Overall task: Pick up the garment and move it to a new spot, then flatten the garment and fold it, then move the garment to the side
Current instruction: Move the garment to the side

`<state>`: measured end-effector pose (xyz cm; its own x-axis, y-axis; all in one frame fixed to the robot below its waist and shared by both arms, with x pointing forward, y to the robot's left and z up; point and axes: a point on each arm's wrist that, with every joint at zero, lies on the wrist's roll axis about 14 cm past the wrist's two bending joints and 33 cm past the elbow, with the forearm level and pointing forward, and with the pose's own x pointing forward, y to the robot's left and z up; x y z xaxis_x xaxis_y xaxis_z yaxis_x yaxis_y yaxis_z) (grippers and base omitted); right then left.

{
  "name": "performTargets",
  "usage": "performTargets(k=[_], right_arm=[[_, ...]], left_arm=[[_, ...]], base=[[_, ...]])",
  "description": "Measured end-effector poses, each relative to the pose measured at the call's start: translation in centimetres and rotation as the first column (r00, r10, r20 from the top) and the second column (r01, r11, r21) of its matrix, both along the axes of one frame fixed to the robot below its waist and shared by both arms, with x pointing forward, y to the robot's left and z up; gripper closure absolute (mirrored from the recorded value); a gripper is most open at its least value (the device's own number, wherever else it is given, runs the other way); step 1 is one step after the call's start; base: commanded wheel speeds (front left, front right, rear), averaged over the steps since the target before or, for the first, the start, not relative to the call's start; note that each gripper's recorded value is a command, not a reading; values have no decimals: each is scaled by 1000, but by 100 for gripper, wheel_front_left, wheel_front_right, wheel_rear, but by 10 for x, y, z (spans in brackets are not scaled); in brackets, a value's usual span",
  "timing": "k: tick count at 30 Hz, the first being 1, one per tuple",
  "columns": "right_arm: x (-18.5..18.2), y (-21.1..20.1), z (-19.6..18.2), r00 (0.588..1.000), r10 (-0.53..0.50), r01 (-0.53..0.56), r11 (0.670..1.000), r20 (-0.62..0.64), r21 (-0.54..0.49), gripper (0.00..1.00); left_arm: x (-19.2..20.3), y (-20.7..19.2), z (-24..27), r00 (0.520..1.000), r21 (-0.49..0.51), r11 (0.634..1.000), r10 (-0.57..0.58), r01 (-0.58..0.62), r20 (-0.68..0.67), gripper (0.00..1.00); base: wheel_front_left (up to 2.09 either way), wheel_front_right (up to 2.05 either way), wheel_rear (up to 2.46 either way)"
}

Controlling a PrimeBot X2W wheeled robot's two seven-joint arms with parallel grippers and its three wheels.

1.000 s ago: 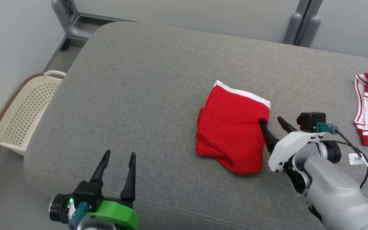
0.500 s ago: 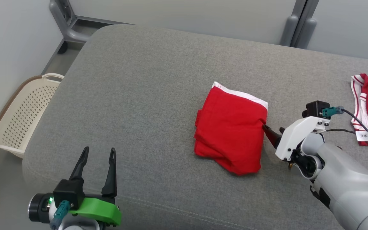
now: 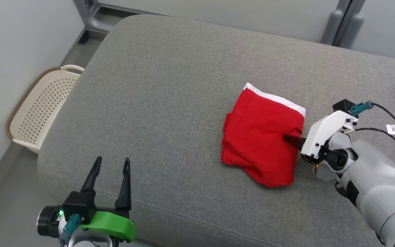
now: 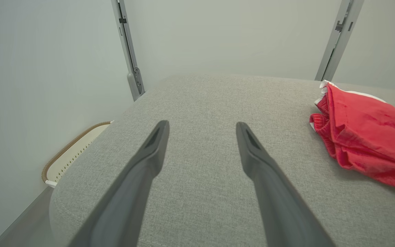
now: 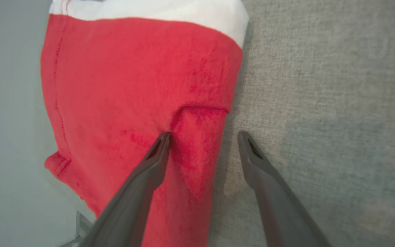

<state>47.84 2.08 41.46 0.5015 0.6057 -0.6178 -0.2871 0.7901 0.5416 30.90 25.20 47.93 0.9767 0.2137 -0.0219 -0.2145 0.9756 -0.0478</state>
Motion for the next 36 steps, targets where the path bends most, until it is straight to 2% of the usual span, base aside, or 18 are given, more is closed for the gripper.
performTargets(k=[4,7,9,10,17,22,29,36], right_arm=[[0,3,-9,997,-11,12,1000,-79,5,0],[-1,16,-10,991,-19,25,999,-129,47,0],[-4,23,-10,990,-4,13,998,-142,59,72],[-4,27,-9,990,3,7,998,-140,68,100],[-5,24,-5,995,2,6,997,-104,75,100],[1,6,7,999,-2,5,998,-48,56,100],[21,-56,24,998,-36,40,996,54,-80,100],[51,-124,52,983,-60,102,962,172,-252,100]], left_arm=[[-2,2,-2,1000,-3,1000,11,-11,-7,0],[-5,6,-3,1000,-5,1000,28,-28,-12,0],[-7,8,-4,999,-6,999,38,-38,-16,0],[-8,9,-4,999,-6,999,41,-41,-17,0],[-8,9,-5,999,-13,999,45,-45,-15,0],[-1,2,-3,1000,-17,1000,17,-17,-4,0],[14,-15,0,999,-18,998,-52,52,9,0],[26,-30,-3,994,-20,994,-109,109,4,0]], base=[[0,0,0],[0,0,0],[0,0,0],[0,0,0],[0,0,0],[0,0,0],[0,0,0],[0,0,0]])
